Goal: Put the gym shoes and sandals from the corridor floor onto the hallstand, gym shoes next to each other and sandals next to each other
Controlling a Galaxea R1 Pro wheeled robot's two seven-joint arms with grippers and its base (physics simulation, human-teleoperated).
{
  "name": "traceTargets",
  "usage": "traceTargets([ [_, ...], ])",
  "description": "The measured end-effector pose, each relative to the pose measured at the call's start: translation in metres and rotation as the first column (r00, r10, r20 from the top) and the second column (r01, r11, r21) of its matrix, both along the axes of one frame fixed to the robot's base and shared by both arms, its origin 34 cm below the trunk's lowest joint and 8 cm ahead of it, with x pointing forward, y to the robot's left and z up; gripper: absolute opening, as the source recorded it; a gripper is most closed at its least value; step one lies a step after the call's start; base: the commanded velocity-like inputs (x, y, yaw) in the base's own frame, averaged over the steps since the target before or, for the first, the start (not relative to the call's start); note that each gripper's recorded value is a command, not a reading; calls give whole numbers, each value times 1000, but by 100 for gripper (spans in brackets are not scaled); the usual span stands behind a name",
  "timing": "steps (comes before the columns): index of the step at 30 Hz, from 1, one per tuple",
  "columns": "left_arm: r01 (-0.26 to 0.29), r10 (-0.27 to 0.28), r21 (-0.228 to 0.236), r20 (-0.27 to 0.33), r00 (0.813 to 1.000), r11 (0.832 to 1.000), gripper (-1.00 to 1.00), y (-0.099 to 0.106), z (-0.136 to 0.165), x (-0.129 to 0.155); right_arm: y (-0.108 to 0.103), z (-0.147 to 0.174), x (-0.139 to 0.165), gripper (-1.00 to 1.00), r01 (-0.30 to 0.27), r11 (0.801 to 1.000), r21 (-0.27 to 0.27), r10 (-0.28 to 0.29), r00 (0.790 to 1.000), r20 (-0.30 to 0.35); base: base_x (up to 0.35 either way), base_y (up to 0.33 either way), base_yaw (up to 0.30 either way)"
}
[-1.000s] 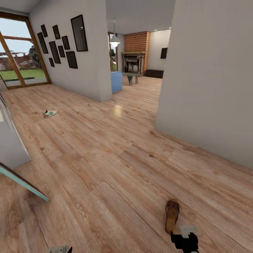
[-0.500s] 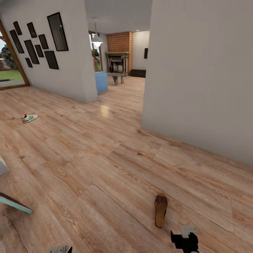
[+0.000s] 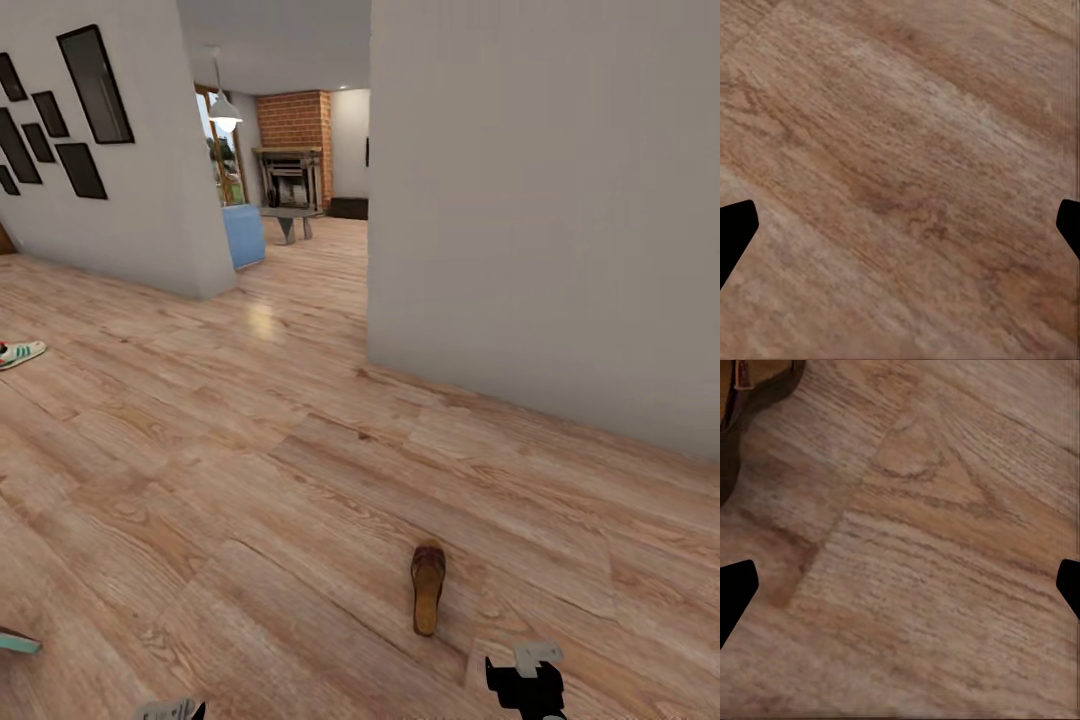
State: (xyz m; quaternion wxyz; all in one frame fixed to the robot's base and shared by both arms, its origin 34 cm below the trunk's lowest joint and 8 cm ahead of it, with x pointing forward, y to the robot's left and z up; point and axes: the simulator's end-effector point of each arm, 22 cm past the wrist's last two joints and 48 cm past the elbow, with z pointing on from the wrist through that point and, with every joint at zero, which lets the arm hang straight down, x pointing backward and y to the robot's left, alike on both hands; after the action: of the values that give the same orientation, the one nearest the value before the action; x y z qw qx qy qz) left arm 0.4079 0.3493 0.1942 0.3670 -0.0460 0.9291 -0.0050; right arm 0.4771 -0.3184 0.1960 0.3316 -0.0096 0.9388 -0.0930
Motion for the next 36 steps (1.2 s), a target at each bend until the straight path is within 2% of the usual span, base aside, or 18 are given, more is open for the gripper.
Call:
traceTargets([
  [36, 9, -9, 10, 7, 1000, 1000, 100, 3, 2, 3, 4, 0, 0, 100, -4, 1000, 6, 4, 1000, 0, 0, 0, -12],
])
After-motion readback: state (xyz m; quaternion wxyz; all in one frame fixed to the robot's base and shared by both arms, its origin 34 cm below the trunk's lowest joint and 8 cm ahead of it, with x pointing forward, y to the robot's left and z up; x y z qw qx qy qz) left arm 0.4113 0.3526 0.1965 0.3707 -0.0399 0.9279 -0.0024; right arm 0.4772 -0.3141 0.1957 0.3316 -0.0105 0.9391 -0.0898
